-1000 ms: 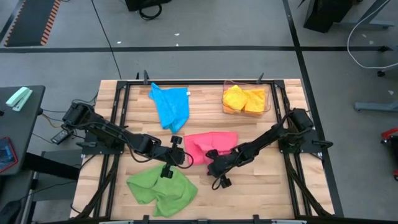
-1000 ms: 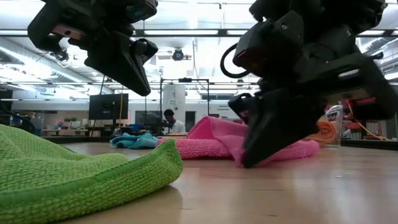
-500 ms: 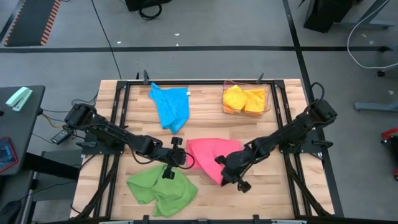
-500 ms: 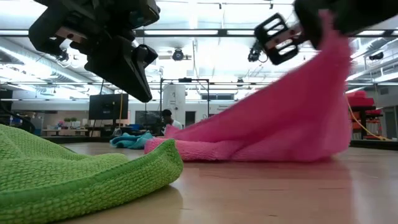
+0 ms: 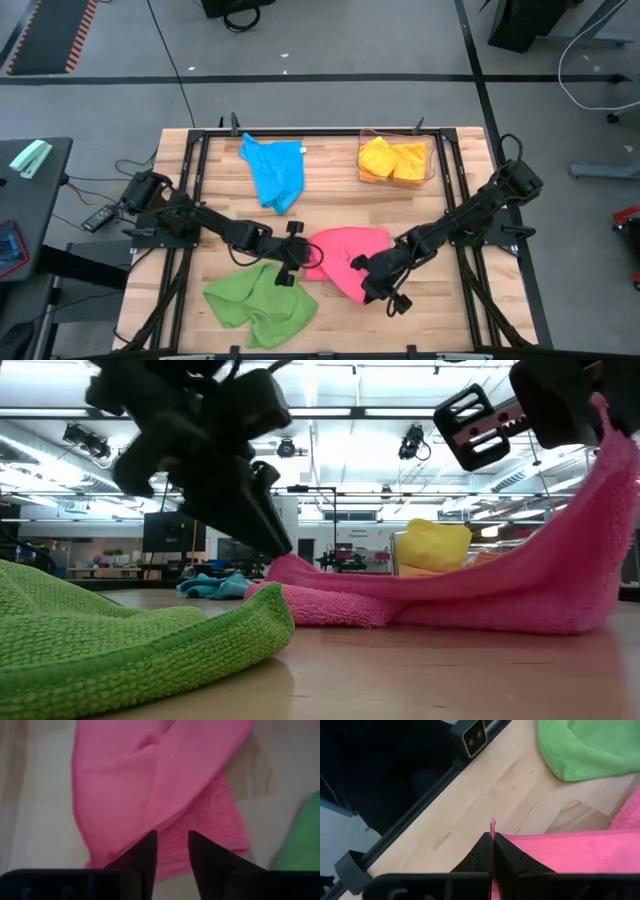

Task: Fold microfiber towels
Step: Fold the pink microfiber cloth

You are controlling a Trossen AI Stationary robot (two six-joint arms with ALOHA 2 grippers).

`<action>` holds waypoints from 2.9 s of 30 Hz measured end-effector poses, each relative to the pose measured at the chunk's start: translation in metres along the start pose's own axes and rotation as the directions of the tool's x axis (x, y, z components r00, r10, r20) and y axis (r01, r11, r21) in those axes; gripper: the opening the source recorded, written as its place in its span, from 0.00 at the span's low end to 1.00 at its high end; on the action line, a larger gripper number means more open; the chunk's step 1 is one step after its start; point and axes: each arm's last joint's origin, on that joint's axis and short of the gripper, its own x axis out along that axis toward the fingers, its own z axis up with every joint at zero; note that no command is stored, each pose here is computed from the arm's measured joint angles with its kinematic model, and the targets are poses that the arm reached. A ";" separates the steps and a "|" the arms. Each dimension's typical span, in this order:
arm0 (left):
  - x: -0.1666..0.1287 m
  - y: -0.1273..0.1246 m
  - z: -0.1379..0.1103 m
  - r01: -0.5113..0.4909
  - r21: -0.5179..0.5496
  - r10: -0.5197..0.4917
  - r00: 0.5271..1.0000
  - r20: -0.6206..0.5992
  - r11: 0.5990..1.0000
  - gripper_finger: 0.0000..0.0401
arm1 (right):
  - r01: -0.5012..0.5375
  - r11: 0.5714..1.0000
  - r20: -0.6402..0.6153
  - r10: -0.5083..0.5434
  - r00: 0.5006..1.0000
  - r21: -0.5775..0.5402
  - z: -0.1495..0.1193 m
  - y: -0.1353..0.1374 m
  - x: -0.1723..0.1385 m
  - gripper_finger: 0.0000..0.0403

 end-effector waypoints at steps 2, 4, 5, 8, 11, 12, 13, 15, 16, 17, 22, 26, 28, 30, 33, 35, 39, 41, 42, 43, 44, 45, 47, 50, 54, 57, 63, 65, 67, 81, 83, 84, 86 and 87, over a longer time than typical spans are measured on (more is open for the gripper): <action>0.007 0.002 0.000 -0.007 0.022 0.007 1.000 0.015 1.000 0.35 | 0.003 1.000 0.003 -0.003 1.000 -0.003 0.000 0.000 0.000 0.02; 0.012 0.005 -0.003 -0.015 0.060 0.016 1.000 -0.004 0.998 0.39 | 0.007 1.000 0.008 -0.007 1.000 -0.002 0.001 -0.002 0.000 0.02; 0.016 0.008 -0.004 -0.020 0.074 0.020 1.000 -0.001 0.997 0.41 | 0.008 1.000 0.012 -0.008 1.000 -0.002 0.001 -0.002 0.000 0.02; 0.023 0.016 -0.008 -0.039 0.099 0.041 0.999 -0.020 0.994 0.45 | 0.009 1.000 0.013 -0.009 1.000 -0.001 0.001 -0.002 0.000 0.02; 0.028 0.024 -0.010 -0.053 0.122 0.057 0.998 -0.029 0.991 0.48 | 0.009 1.000 0.013 -0.009 1.000 0.004 -0.001 -0.003 0.000 0.02; 0.028 0.026 -0.010 -0.044 0.124 0.047 0.998 -0.029 0.991 0.49 | 0.009 1.000 0.013 -0.009 1.000 0.005 -0.002 -0.003 0.000 0.02; 0.028 0.028 -0.010 -0.017 0.133 0.021 0.999 -0.028 0.991 0.49 | 0.010 1.000 0.014 -0.010 1.000 0.008 -0.002 -0.003 0.001 0.02; 0.029 0.033 -0.013 0.042 0.143 -0.035 0.998 -0.048 0.989 0.48 | 0.010 1.000 0.012 -0.010 1.000 0.020 -0.003 -0.003 0.001 0.02; 0.030 0.035 -0.014 0.067 0.135 -0.060 0.997 -0.057 0.989 0.47 | 0.012 1.000 0.012 -0.013 1.000 0.026 -0.003 -0.003 0.001 0.02; 0.030 0.038 -0.015 0.086 0.126 -0.078 0.995 -0.063 0.988 0.46 | 0.015 1.000 0.013 -0.015 1.000 0.026 -0.003 -0.003 0.001 0.02; 0.031 0.049 -0.017 0.097 0.100 -0.091 0.994 -0.067 0.990 0.37 | 0.019 0.999 0.015 -0.019 1.000 0.027 -0.002 -0.003 0.001 0.02; 0.031 0.048 -0.018 0.107 0.110 -0.098 0.992 -0.081 0.988 0.28 | 0.039 0.999 0.011 -0.039 0.999 0.029 -0.003 -0.004 0.001 0.02; 0.031 0.047 -0.020 0.115 0.128 -0.103 0.990 -0.099 0.985 0.22 | 0.039 0.999 0.005 -0.039 0.999 0.032 -0.003 -0.004 0.001 0.02; 0.030 0.045 -0.020 0.121 0.132 -0.106 0.988 -0.110 0.984 0.15 | 0.049 0.998 0.005 -0.049 0.999 0.039 -0.003 -0.004 0.001 0.02; 0.029 0.043 -0.015 0.131 0.138 -0.113 0.985 -0.131 0.982 0.04 | 0.088 0.995 -0.001 -0.088 0.996 0.047 -0.004 -0.005 0.001 0.02; 0.027 0.043 -0.009 0.138 0.138 -0.116 0.981 -0.153 0.981 0.03 | 0.113 0.992 -0.013 -0.112 0.994 0.061 -0.005 -0.007 0.000 0.02; 0.019 0.045 0.007 0.155 0.126 -0.124 0.967 -0.224 0.980 0.07 | 0.134 0.982 -0.030 -0.131 0.991 0.133 -0.005 -0.011 -0.012 0.02; 0.014 0.044 0.017 0.167 0.124 -0.130 0.956 -0.263 0.978 0.07 | 0.145 0.975 -0.046 -0.139 0.989 0.165 -0.006 -0.011 -0.022 0.02; 0.010 0.043 0.022 0.173 0.123 -0.133 0.951 -0.279 0.977 0.06 | 0.148 0.974 -0.050 -0.141 0.989 0.169 -0.005 -0.010 -0.028 0.02; 0.007 0.041 0.027 0.179 0.126 -0.137 0.947 -0.290 0.976 0.05 | 0.152 0.974 -0.049 -0.146 0.988 0.168 -0.004 -0.008 -0.033 0.02; 0.004 0.040 0.033 0.186 0.130 -0.141 0.945 -0.295 0.974 0.03 | 0.163 0.973 -0.044 -0.158 0.987 0.165 -0.003 -0.006 -0.039 0.02; 0.000 0.038 0.039 0.191 0.135 -0.144 0.944 -0.298 0.972 0.02 | 0.172 0.972 -0.037 -0.168 0.985 0.159 -0.002 -0.004 -0.046 0.02; -0.006 0.035 0.050 0.202 0.143 -0.153 0.942 -0.299 0.969 0.02 | 0.182 0.971 -0.020 -0.181 0.983 0.152 0.000 0.000 -0.059 0.02; -0.018 0.030 0.069 0.206 0.136 -0.161 0.946 -0.282 0.969 0.05 | 0.183 0.972 0.006 -0.186 0.983 0.150 0.002 0.006 -0.079 0.02; -0.037 0.023 0.090 0.226 0.148 -0.173 0.938 -0.301 0.963 0.07 | 0.182 0.974 -0.008 -0.182 0.983 0.138 -0.002 0.014 -0.100 0.02; -0.052 0.019 0.102 0.229 0.121 -0.182 0.932 -0.314 0.966 0.04 | 0.184 0.976 -0.054 -0.179 0.982 0.119 -0.009 0.018 -0.110 0.02; -0.061 0.007 0.114 0.224 0.062 -0.199 0.940 -0.276 0.973 0.04 | 0.160 0.973 -0.094 -0.145 0.985 0.169 -0.013 0.022 -0.110 0.02; -0.061 -0.001 0.113 0.230 0.050 -0.207 0.936 -0.283 0.972 0.07 | 0.144 0.977 -0.125 -0.125 0.984 0.156 -0.014 0.026 -0.103 0.02; -0.060 -0.008 0.112 0.234 0.029 -0.216 0.933 -0.289 0.972 0.08 | 0.115 0.983 -0.159 -0.091 0.983 0.146 -0.016 0.030 -0.096 0.02; -0.027 -0.061 0.099 0.313 0.014 -0.304 0.930 -0.207 0.950 0.08 | 0.016 0.977 -0.235 0.035 0.971 0.212 -0.020 0.060 -0.024 0.02; -0.027 -0.062 0.098 0.316 0.024 -0.304 0.929 -0.213 0.949 0.08 | 0.027 0.972 -0.262 0.036 0.964 0.233 -0.023 0.062 -0.021 0.02; -0.026 -0.063 0.098 0.315 0.027 -0.302 0.929 -0.213 0.949 0.07 | 0.035 0.971 -0.258 0.029 0.966 0.238 -0.023 0.061 -0.021 0.02; -0.024 -0.060 0.096 0.310 0.023 -0.296 0.927 -0.230 0.951 0.05 | 0.080 0.962 -0.273 -0.006 0.962 0.261 -0.024 0.059 -0.023 0.02; -0.024 -0.058 0.095 0.307 0.017 -0.294 0.925 -0.239 0.951 0.04 | 0.103 0.957 -0.273 -0.027 0.962 0.270 -0.024 0.058 -0.025 0.02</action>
